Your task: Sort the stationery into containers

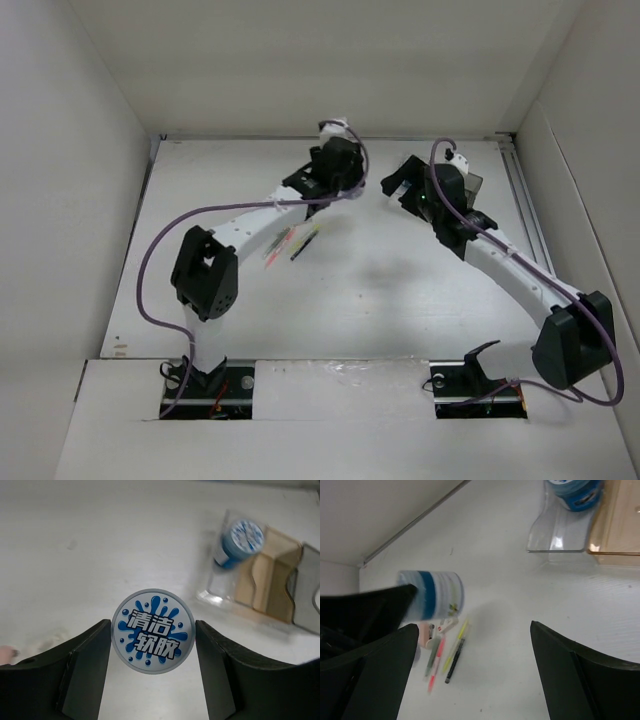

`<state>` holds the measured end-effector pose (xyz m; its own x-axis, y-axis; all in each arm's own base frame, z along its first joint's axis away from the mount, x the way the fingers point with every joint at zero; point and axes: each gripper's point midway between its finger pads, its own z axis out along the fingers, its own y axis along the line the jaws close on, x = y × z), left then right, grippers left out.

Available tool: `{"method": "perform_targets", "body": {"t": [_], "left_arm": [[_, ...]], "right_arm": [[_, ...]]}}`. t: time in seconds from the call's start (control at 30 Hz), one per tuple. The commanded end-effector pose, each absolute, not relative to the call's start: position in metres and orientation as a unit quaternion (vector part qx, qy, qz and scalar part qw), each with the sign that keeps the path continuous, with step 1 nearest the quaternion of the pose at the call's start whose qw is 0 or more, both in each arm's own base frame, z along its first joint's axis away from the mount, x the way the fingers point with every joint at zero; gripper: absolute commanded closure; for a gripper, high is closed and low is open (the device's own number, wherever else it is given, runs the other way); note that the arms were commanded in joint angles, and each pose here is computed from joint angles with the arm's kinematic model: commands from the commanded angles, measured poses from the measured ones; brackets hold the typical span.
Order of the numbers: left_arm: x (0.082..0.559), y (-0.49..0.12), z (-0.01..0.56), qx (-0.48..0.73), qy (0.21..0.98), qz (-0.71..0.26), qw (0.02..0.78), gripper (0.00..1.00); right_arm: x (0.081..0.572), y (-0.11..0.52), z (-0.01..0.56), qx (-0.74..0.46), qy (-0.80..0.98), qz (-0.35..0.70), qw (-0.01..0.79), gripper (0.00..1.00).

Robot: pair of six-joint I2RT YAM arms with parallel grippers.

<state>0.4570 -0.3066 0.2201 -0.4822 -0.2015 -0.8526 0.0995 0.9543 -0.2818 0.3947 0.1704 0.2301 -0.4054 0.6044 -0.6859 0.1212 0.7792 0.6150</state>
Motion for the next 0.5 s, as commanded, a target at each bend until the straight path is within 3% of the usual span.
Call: {"method": "perform_targets", "body": {"t": [0.0,0.17,0.27,0.47], "left_arm": [[0.431,-0.366,0.205,0.009,0.848,-0.190,0.495,0.78],[0.418,-0.393,0.178,0.023,0.858,-0.190,0.476,0.75],[0.413,-0.396,0.158,0.023,0.865,-0.197,0.461,0.67],[0.404,-0.391,0.148,0.027,0.864,-0.206,0.458,0.34]], "right_arm": [[0.393,0.146,0.229,0.260,0.793,0.219,0.506,0.01],[0.380,0.126,0.217,0.279,0.794,0.197,0.502,0.01],[0.373,0.104,0.208,0.315,0.784,0.176,0.506,0.01],[0.367,0.096,0.188,0.323,0.789,0.179,0.492,0.01]]}}
